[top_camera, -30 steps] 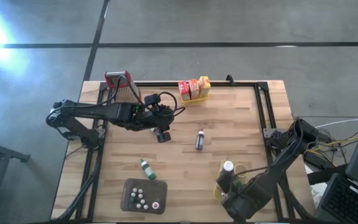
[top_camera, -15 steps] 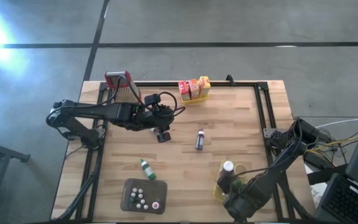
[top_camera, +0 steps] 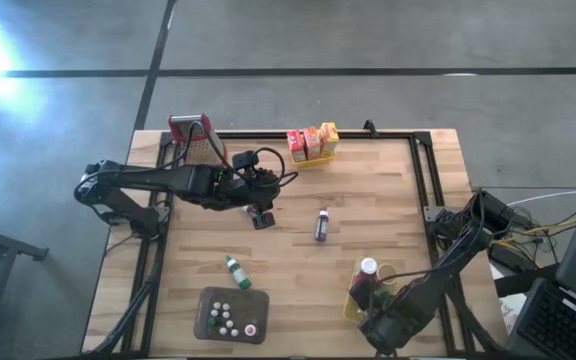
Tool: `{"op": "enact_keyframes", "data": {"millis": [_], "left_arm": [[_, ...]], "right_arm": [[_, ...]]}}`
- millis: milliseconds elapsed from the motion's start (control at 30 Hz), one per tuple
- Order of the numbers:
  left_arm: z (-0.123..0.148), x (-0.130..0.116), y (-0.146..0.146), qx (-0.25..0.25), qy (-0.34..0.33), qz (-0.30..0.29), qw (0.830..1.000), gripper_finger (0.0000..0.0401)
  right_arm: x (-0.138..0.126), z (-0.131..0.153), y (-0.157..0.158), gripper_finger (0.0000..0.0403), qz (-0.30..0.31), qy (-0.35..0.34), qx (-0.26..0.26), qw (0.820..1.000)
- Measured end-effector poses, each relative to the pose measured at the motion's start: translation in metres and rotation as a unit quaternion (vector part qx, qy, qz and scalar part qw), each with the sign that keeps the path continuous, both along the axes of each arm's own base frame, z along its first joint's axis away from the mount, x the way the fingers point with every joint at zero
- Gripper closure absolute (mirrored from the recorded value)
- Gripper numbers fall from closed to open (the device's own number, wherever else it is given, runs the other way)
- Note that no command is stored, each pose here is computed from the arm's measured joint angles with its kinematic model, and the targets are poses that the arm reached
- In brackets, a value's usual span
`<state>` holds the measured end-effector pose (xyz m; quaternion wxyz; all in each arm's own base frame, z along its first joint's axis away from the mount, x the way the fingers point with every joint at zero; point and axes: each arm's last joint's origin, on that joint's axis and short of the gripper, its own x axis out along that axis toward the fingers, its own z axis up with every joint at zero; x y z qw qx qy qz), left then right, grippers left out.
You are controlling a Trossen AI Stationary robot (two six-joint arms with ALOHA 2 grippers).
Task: Pick & Place Kitchen Items
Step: Put the transparent seasoning bottle into the bottom yellow bin, then put the large violet food coloring bottle into the black bin
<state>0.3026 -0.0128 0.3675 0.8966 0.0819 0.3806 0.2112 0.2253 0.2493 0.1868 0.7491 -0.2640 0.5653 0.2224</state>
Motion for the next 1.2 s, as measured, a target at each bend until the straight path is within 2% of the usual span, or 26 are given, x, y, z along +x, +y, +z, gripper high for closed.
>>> {"op": "enact_keyframes", "data": {"millis": [167, 400, 567, 900, 1100, 1200], "left_arm": [[0.0, 0.0, 0.0, 0.0, 0.0, 0.0, 1.0, 0.0233], [0.0, 0.0, 0.0, 0.0, 0.0, 0.0, 1.0, 0.0233], [0.0, 0.0, 0.0, 0.0, 0.0, 0.0, 1.0, 0.0233], [0.0, 0.0, 0.0, 0.0, 0.0, 0.0, 1.0, 0.0233], [0.0, 0.0, 0.0, 0.0, 0.0, 0.0, 1.0, 0.0233], [0.0, 0.0, 0.0, 0.0, 0.0, 0.0, 1.0, 0.0233]], "right_arm": [[0.001, 0.001, 0.001, 0.0177, -0.027, -0.005, 0.014, 1.0], [0.002, 0.002, 0.002, 0.0156, -0.026, -0.009, 0.016, 0.999], [0.004, 0.01, 0.005, 0.0155, -0.016, -0.014, 0.017, 1.0], [0.013, 0.062, 0.013, 0.0203, -0.022, -0.033, 0.034, 0.999], [0.02, 0.085, 0.006, 0.024, -0.118, -0.104, 0.034, 0.987], [0.02, 0.094, -0.002, 0.0265, -0.14, -0.12, 0.03, 0.982]]}}
